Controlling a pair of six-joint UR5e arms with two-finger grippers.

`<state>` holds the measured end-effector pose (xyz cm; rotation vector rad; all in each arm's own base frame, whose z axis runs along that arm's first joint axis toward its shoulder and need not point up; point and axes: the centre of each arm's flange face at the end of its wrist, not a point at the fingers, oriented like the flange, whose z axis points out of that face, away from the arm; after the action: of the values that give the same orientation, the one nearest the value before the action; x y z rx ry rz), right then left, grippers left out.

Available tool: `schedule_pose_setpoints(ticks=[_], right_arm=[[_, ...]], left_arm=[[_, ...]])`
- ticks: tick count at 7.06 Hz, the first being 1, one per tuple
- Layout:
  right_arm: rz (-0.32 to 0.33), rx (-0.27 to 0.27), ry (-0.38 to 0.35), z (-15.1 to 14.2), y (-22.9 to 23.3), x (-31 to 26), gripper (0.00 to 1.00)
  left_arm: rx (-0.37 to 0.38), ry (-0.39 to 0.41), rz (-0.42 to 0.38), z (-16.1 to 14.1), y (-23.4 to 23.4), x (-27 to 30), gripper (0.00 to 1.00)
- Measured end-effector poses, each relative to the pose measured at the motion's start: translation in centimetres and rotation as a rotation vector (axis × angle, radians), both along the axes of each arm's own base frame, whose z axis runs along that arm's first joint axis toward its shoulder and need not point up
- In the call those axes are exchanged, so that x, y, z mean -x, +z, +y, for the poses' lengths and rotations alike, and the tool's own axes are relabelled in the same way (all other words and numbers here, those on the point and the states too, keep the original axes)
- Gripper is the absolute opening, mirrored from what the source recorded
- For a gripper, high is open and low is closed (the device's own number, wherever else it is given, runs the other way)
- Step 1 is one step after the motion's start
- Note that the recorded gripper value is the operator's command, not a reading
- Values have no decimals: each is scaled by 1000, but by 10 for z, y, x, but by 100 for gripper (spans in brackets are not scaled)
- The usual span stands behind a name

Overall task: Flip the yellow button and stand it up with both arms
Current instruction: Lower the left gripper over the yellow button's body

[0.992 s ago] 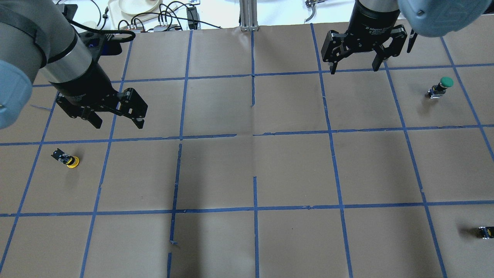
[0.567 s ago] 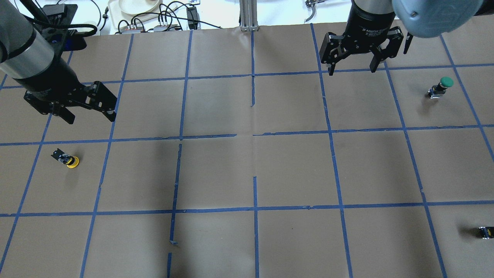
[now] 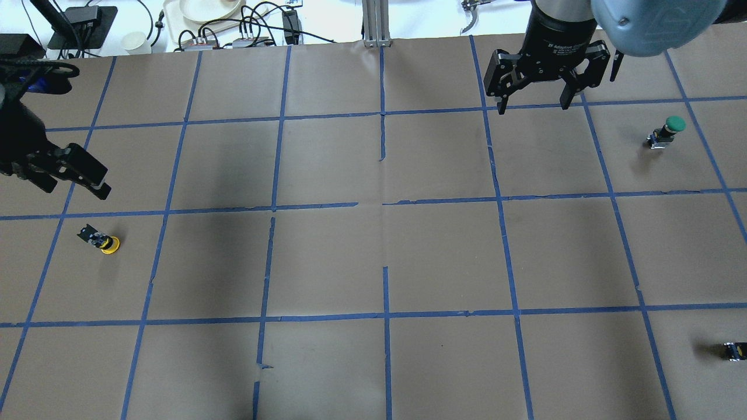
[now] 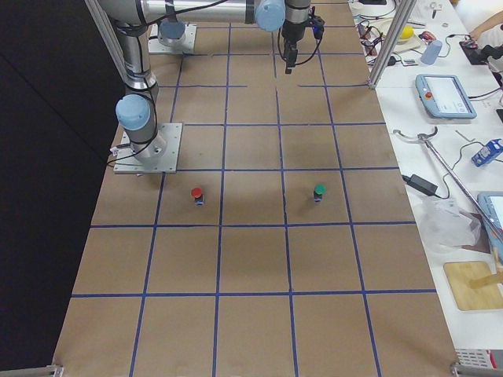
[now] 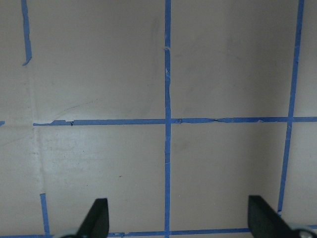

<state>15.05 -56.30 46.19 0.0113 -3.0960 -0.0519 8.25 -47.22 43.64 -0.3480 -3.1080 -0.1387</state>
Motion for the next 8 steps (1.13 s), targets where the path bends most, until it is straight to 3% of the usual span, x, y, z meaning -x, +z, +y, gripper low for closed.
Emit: schedule_pose_setpoints(ticks=[2,5,8], right_arm=[[-8,6,7,5,4,-6,100],[-13,82,23,40,52,-14,100],[-16,132,36,62,78,-17,100]], left_arm=[[13,-48,-12,-10,-43,-49,100],[73,-151,-63,-24,-104,-100,100],[59,-244,-99,-31,-134,-121,100]])
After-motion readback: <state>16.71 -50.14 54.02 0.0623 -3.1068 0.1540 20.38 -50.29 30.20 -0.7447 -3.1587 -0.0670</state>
